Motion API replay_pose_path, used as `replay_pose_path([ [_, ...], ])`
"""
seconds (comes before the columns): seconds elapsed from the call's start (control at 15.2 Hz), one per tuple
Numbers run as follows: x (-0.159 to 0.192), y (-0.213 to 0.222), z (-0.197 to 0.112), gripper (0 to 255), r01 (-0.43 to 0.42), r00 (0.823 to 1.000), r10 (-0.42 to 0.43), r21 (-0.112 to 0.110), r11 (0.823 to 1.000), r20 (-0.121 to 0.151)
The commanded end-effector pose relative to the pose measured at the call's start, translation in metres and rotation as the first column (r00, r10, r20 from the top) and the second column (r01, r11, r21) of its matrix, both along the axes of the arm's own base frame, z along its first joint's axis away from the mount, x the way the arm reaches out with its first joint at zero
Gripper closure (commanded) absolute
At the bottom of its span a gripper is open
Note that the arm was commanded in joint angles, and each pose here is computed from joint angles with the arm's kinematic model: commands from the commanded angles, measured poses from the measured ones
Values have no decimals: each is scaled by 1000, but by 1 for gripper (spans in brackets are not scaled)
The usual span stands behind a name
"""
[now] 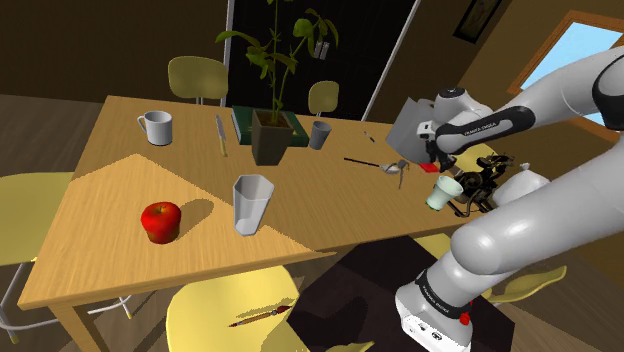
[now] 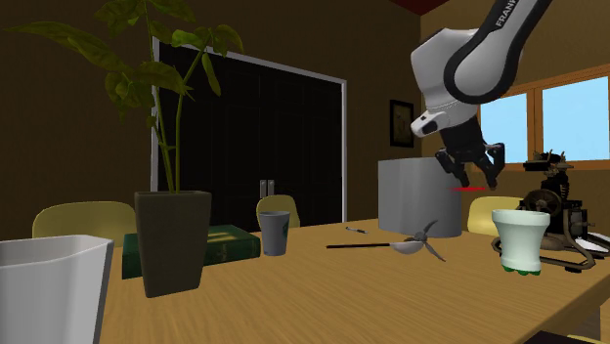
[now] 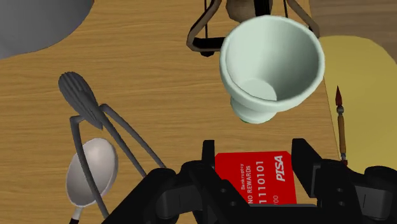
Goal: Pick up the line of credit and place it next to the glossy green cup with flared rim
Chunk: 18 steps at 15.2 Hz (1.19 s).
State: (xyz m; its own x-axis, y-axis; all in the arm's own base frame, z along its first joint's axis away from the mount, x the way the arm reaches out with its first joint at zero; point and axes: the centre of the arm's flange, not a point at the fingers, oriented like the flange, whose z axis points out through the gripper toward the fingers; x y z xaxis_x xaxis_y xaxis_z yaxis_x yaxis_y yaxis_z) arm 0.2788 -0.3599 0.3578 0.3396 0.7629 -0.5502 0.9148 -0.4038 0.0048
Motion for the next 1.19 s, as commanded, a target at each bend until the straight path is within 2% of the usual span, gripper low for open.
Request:
replay_pose_path([
  [0.0, -1, -3, -8, 255, -1, 1000, 1, 0, 1000, 0],
  [1.12, -1, -3, -98, 255, -1, 1000, 1, 0, 1000, 0],
])
